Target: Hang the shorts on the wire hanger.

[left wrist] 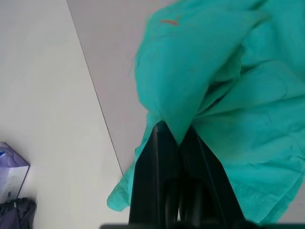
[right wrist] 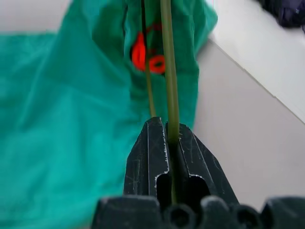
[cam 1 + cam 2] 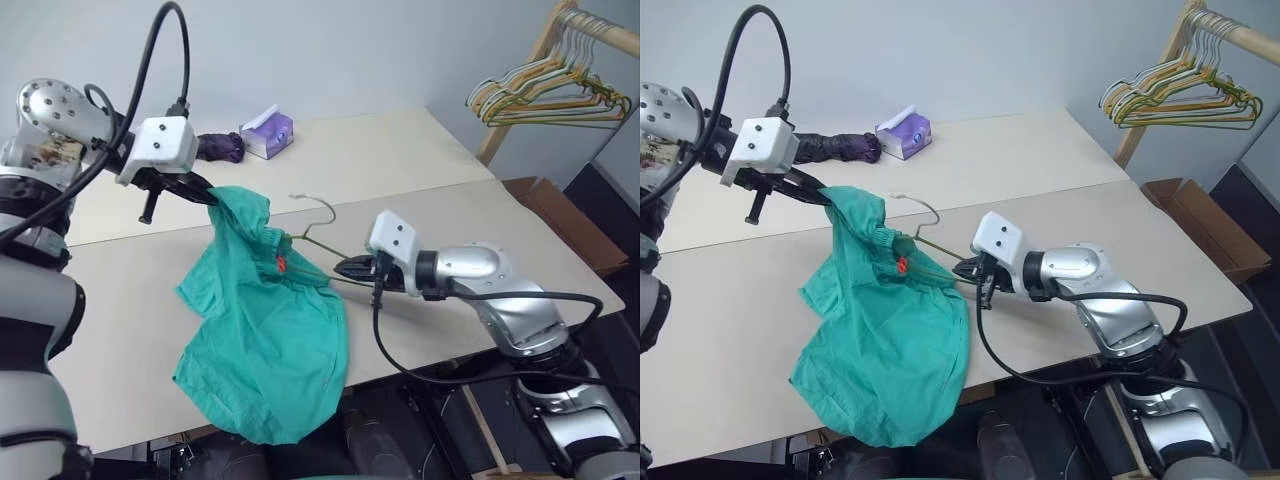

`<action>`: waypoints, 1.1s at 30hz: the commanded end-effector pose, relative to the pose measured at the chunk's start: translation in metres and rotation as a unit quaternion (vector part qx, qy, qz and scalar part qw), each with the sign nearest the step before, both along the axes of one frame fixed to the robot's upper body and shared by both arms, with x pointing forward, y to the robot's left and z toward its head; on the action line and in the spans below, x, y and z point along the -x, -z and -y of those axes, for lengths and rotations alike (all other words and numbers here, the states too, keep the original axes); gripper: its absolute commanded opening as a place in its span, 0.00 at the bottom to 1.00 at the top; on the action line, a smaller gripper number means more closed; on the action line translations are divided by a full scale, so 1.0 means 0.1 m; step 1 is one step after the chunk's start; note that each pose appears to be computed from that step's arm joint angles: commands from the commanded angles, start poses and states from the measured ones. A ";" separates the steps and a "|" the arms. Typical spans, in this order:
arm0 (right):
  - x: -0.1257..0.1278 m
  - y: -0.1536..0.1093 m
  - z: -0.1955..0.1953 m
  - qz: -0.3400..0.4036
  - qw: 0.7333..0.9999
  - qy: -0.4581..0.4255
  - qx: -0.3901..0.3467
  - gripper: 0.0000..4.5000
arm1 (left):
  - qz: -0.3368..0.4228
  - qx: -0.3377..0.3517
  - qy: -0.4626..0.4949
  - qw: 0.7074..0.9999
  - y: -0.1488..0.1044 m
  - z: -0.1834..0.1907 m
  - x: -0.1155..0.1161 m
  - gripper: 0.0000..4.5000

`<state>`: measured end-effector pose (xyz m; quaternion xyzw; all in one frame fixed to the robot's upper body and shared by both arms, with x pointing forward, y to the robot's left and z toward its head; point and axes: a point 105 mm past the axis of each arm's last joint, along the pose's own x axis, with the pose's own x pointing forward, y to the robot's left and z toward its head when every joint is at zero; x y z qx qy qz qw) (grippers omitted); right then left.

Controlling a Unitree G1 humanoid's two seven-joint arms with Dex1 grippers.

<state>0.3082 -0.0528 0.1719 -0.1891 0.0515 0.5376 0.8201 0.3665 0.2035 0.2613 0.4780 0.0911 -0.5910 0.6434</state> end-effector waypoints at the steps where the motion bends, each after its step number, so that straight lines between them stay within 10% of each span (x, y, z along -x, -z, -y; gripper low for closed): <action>1: -0.01 -0.23 0.01 0.025 0.999 0.006 -0.040 0.00 | 0.019 0.004 0.005 1.000 -0.13 -0.02 0.03 0.01; 7: 0.03 -0.27 0.07 0.019 0.999 0.003 -0.051 0.00 | 0.013 -0.037 -0.022 0.999 -0.06 -0.17 0.03 0.05; 20: 0.04 -0.32 0.26 0.022 1.000 -0.001 -0.019 0.00 | 0.029 -0.063 -0.056 0.996 -0.16 -0.39 0.05 0.96; 26: 0.05 -0.35 0.32 0.027 0.999 -0.015 0.011 0.00 | 0.043 0.020 -0.007 0.999 -0.41 -0.04 0.06 0.98; 33: 0.03 -0.51 0.31 0.044 0.998 -0.030 0.019 0.00 | 0.003 0.016 0.058 0.998 -0.11 0.32 0.02 0.98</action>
